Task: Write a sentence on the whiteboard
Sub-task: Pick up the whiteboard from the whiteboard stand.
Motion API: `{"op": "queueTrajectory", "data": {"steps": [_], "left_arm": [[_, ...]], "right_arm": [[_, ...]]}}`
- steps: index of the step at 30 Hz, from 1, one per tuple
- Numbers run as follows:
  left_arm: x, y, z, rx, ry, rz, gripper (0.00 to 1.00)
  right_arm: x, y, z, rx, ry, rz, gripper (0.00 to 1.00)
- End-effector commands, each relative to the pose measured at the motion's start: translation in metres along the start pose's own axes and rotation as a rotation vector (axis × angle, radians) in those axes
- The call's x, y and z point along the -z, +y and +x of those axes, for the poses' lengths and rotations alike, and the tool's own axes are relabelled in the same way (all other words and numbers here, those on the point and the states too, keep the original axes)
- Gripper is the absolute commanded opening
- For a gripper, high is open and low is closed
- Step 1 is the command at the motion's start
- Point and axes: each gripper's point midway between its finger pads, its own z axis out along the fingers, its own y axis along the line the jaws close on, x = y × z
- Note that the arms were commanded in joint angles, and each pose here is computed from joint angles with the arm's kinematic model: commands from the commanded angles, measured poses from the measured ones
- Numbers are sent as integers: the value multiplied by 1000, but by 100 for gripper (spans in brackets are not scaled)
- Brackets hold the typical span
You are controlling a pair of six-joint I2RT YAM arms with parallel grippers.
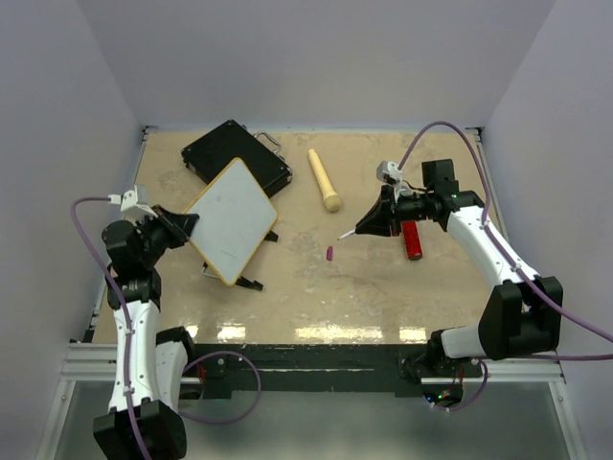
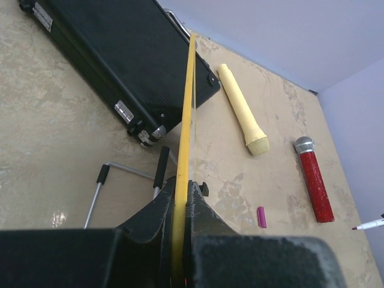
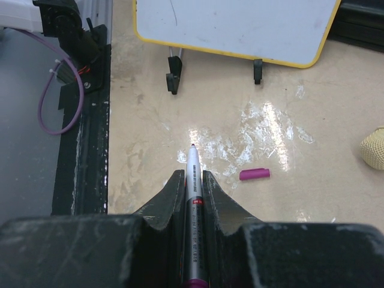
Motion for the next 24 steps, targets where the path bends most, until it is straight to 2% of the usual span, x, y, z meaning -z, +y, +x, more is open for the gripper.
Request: {"op": "queueTrajectory", "data": {"steps": [1,7,14,24], "left_arm": [[-1,-21,-41,-192,-108,92,0],[-3,-56,-57,-205,-134,264,0],[-8,-82,-70,-226,-135,366,0],[-18,-119,-70,-259,-135,478,0]], "right_arm": [[-1,0,-1,22,5,0,0],[1,1,0,39,13,3,0],[1,2,0,51,17,0,0],[4,7,-5,86,18,-15,0]]}}
